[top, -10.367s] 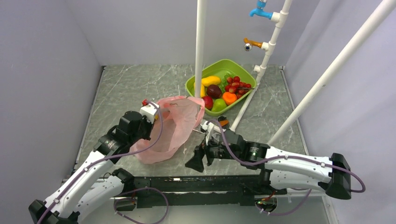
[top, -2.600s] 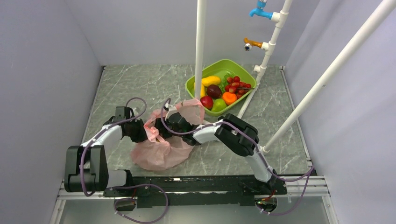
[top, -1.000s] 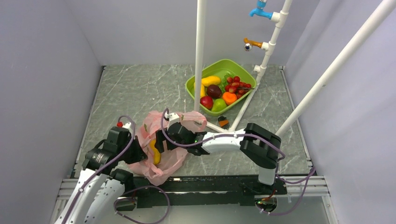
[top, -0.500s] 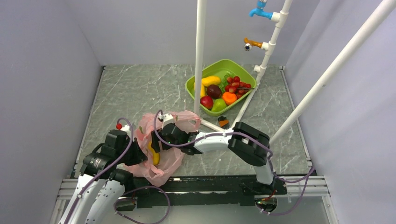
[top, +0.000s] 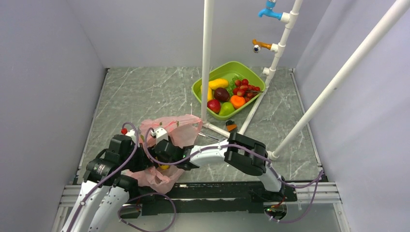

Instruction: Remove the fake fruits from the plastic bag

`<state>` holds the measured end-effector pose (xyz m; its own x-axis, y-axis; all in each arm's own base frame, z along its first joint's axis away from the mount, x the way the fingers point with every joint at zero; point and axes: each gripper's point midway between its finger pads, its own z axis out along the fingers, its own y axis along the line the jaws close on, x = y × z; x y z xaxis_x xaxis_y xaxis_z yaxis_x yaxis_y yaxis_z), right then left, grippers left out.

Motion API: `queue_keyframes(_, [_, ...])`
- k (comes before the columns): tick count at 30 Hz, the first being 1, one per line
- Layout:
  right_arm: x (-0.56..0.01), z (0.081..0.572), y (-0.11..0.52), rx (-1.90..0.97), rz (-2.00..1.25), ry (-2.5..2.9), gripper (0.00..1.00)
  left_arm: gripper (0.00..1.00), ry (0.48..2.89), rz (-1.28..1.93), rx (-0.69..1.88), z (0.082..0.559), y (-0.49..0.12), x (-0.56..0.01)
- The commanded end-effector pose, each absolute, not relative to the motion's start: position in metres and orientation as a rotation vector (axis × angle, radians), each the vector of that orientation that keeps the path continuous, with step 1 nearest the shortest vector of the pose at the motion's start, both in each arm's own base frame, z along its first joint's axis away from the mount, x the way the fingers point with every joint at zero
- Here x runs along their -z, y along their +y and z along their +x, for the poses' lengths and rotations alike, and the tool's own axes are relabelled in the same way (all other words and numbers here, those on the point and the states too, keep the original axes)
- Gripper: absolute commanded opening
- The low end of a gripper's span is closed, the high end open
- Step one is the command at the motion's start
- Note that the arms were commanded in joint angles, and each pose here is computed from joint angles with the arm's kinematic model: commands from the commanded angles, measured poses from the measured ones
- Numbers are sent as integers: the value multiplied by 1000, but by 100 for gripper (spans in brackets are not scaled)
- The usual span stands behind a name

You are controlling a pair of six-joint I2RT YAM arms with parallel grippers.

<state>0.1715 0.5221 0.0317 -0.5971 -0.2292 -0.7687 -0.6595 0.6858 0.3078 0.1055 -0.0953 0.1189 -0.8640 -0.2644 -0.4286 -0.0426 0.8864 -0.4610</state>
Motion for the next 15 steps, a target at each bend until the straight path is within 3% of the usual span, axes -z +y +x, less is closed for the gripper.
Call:
queue_keyframes(1, [-17, 177, 515, -651, -690, 2188, 69, 0, 2512, -185, 638, 109, -99, -125])
queue_keyframes(15, [-80, 185, 497, -697, -724, 2082, 14, 0, 2459, -233, 616, 112, -92, -130])
